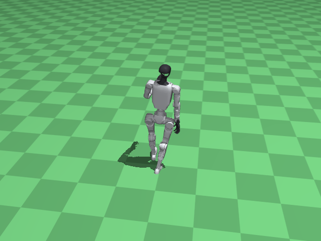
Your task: Upper body actions
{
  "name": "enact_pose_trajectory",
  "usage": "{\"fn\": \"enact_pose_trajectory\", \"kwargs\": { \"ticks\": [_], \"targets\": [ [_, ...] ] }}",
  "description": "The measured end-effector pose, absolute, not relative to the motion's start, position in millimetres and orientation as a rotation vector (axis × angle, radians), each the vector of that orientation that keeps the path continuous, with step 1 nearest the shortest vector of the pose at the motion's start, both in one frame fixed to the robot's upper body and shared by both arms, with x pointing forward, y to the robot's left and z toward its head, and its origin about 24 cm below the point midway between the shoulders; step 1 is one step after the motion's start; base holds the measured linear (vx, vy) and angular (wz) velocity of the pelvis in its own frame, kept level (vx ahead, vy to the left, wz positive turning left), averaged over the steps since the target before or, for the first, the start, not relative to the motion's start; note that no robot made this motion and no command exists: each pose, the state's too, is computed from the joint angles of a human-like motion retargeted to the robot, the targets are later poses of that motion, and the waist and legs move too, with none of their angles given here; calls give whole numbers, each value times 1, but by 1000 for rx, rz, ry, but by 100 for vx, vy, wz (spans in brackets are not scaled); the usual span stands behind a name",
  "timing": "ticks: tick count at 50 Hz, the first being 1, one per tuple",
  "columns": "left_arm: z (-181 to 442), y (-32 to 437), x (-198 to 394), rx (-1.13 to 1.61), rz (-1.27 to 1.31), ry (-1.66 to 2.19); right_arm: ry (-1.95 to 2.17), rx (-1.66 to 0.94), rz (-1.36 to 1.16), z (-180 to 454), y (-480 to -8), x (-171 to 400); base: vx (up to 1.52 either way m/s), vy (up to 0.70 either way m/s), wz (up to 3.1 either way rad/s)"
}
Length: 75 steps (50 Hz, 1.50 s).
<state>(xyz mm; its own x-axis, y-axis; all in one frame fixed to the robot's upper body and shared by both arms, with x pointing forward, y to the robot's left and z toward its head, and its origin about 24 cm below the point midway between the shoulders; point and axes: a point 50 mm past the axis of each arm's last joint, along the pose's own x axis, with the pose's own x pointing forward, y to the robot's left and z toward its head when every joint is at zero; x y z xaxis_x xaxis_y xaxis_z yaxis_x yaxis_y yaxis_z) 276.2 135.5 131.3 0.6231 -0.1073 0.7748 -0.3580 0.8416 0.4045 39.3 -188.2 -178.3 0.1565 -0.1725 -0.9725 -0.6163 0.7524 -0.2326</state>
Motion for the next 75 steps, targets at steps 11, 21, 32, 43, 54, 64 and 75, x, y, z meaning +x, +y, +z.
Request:
{"fn": "enact_pose_trajectory", "kwargs": {
  "ticks": [11, 21, 32, 43, 54, 64, 75],
  "targets": [
    [123, 135, 281, 603, 157, -861, 1544, -649, 308, -177, -204, 5, -33, 3, 42],
    [49, 201, 251, 916, 242, -531, 1590, -627, 319, -177, -197, 2, -24, 6, 4],
    [-113, 236, 151, 1028, 37, 465, 1577, -563, 309, -178, -186, 6, -30, 12, 34],
    [-164, 221, 70, 780, 44, 1078, 1513, -670, 297, -176, -205, 28, -44, 30, 15],
    [-174, 220, 28, 509, -153, 1430, 1450, -688, 270, -176, -203, 30, -39, 20, -42],
    [-175, 213, 11, 597, -236, 1467, 1497, -465, 63, -175, -210, 24, -20, 4, -15],
    [-177, 206, 5, 628, -344, 1473, 1526, -684, 201, -174, -213, 16, 0, -9, 4]
  ]
}}
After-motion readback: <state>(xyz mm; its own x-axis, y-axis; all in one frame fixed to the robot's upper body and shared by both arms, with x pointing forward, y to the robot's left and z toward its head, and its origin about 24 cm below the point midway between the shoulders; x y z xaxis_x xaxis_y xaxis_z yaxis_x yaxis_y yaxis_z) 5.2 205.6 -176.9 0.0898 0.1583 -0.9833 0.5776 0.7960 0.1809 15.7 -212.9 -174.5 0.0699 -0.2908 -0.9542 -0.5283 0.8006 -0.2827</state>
